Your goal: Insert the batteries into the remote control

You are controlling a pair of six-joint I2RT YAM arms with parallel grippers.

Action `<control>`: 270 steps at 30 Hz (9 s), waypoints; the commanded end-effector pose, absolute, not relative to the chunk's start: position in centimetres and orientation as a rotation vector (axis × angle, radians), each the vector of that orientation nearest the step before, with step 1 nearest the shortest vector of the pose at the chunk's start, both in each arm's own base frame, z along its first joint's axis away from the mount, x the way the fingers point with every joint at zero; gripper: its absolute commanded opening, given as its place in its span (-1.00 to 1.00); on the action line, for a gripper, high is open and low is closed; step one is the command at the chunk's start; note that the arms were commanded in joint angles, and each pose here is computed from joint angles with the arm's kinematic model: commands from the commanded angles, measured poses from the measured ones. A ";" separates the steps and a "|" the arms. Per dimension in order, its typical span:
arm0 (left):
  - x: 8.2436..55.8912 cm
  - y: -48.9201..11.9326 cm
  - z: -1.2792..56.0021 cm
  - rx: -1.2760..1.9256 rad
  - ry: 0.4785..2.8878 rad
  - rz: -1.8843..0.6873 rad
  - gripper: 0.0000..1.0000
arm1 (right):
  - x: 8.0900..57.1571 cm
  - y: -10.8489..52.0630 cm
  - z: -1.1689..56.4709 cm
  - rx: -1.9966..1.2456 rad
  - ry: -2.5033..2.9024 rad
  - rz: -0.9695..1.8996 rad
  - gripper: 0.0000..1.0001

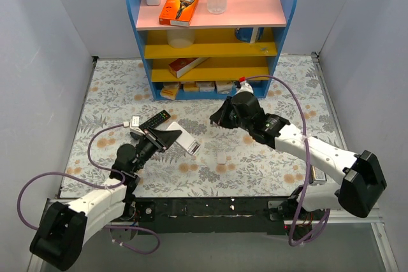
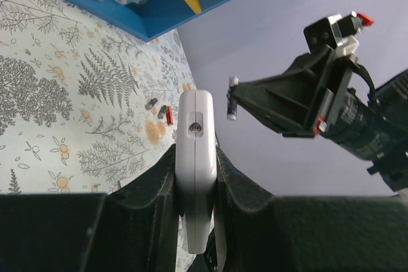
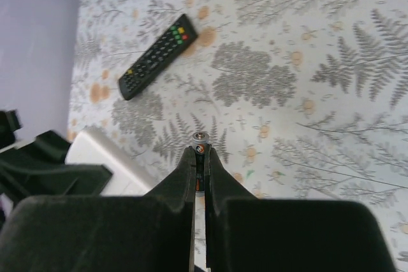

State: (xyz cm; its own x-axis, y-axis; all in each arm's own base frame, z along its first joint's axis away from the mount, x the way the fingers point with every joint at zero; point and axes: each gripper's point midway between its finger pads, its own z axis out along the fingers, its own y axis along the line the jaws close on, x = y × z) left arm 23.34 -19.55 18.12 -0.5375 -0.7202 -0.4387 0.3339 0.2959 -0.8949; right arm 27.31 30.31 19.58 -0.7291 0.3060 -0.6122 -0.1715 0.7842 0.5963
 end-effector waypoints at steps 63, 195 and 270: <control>28.1 -18.5 26.2 -0.568 1.324 -1.404 -0.76 | 24.0 37.8 22.8 0.276 2.011 0.844 -0.75; 26.3 -20.7 26.8 -0.662 1.445 -1.647 -1.00 | 22.1 34.8 25.4 -1.102 2.128 0.902 -0.68; 25.8 -19.0 22.9 -0.624 1.513 -1.447 -1.00 | 19.3 36.7 26.4 -1.115 1.975 0.670 0.92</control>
State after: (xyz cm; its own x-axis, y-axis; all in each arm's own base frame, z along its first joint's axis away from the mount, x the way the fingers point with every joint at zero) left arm 25.92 -19.20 22.14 -0.4589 -0.8495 -0.2603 0.2178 0.1764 -0.9599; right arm 19.67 36.55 25.80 -0.3550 -0.4999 -0.7900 -0.8543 0.5167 0.0570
